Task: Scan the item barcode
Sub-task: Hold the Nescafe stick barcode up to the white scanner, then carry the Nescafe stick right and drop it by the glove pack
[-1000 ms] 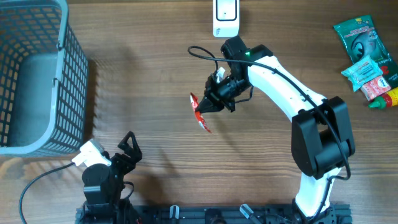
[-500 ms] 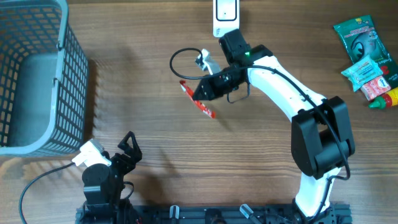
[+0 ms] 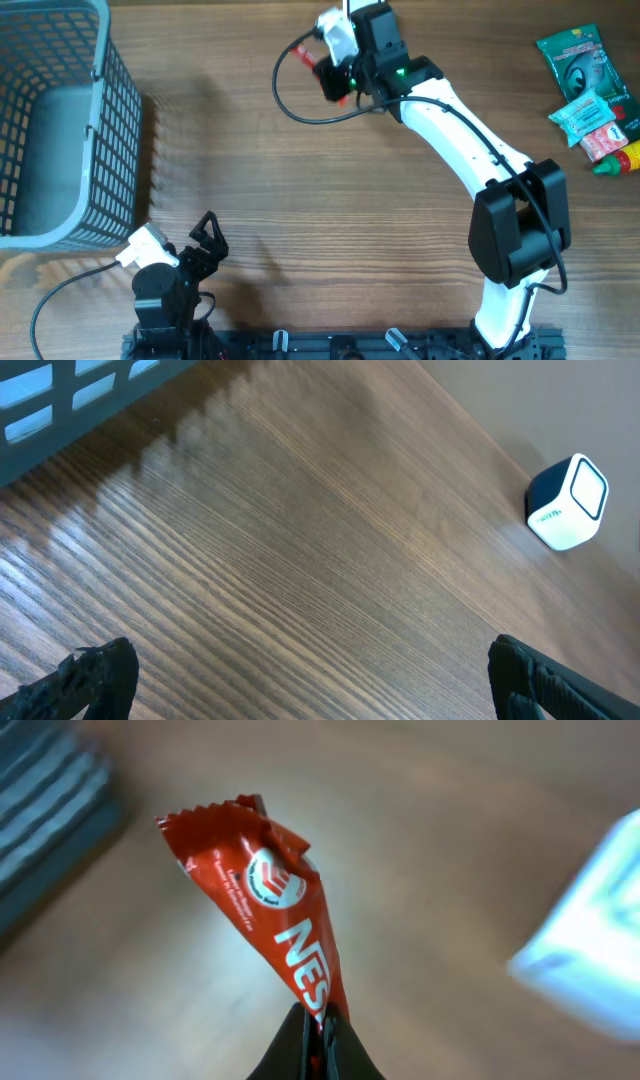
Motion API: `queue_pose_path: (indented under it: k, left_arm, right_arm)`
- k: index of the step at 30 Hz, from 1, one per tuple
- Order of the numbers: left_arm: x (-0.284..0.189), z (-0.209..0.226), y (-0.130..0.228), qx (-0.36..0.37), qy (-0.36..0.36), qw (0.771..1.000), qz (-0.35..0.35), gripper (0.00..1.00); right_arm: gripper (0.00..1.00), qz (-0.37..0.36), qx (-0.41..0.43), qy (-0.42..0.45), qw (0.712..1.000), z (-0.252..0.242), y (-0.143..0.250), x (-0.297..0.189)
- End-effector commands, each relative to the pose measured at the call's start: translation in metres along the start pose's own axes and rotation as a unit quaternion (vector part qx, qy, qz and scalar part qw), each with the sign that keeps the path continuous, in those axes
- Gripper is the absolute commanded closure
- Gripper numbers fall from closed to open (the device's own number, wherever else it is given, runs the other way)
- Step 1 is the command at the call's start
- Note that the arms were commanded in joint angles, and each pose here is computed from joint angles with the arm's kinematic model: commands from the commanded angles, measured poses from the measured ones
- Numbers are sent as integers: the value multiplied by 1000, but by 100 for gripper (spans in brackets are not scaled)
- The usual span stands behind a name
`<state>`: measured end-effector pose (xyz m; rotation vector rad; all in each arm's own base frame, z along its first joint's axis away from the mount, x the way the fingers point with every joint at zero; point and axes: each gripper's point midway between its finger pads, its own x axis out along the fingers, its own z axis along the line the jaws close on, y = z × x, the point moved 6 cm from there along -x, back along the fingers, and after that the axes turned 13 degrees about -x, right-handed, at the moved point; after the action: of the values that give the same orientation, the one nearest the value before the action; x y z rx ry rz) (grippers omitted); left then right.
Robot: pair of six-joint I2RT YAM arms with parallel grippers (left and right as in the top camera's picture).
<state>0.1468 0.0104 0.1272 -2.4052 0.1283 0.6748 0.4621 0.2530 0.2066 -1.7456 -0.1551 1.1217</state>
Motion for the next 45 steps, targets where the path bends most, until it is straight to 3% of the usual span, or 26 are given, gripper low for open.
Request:
queue_pose_path:
  k: [1,14,22,33,41,45]
  left_arm:
    - [2,3,2,-1,-6,1000,1,0]
    - [2,3,2,-1,-6,1000,1,0]
    - [2,3,2,-1,-6,1000,1,0]
    - [2,3,2,-1,-6,1000,1,0]
    - [2,3,2,-1,-6,1000,1,0]
    - [2,3,2,-1,-6,1000,1,0]
  right_arm:
    - [96,-28,-43,166,985,-39,-25,-13]
    - [96,-84,-75,273,955,-88,-38,27]
    - [96,-78,-45,293,952,-127,-26,64]
    - [96,-78,26,306,949,-152,0,73]
    - [96,20,97,365,926,-175,18,35]
    - [96,93,144,399,901,-203,54,4]
